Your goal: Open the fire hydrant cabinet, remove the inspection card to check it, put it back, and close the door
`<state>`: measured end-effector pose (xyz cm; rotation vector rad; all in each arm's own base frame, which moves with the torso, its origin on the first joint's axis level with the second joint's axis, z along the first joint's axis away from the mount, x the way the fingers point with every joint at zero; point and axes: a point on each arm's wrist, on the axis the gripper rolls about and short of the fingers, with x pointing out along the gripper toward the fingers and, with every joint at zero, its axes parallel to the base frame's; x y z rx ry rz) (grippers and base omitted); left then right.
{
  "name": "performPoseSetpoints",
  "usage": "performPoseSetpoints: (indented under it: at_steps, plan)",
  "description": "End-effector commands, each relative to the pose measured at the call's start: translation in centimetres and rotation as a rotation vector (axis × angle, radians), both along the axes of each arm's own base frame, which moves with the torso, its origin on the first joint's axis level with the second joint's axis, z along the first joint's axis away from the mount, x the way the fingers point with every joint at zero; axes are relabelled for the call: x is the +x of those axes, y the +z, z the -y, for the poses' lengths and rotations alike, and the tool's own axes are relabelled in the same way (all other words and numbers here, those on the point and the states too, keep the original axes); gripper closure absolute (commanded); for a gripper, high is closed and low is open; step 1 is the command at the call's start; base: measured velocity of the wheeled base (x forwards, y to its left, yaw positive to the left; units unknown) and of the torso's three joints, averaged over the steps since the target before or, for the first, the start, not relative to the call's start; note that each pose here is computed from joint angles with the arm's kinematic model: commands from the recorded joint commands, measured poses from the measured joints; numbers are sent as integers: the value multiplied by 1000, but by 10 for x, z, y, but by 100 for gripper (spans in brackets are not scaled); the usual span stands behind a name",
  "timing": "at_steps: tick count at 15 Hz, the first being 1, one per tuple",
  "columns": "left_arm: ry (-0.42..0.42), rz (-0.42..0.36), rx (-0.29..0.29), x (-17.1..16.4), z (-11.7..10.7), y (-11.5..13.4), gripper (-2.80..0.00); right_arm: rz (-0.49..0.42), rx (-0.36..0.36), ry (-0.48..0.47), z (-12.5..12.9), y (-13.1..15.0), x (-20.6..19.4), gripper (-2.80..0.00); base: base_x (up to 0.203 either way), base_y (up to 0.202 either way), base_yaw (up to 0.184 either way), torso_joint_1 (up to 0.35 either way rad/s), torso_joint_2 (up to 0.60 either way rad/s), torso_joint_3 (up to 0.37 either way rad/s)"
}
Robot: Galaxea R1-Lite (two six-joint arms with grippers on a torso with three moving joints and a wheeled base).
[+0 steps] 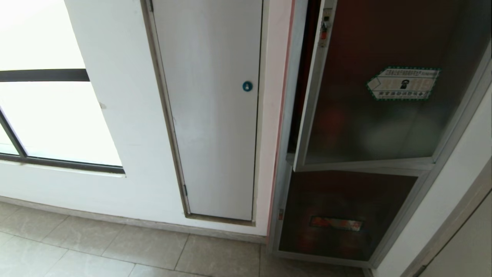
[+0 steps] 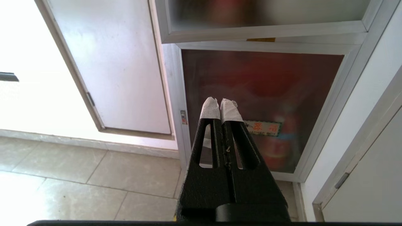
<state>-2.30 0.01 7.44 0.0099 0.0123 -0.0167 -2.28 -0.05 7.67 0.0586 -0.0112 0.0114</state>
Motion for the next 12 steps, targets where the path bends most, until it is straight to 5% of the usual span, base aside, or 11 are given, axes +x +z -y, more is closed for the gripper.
performPoseSetpoints:
  at_steps: [1, 12]
  plan:
    - [0, -1, 1, 0, 0, 0, 0, -2, 1, -1, 0, 0, 0, 0, 0, 0, 0, 0, 0, 0]
    - [0, -1, -1, 0, 0, 0, 0, -2, 1, -2, 0, 0, 0, 0, 0, 0, 0, 0, 0, 0]
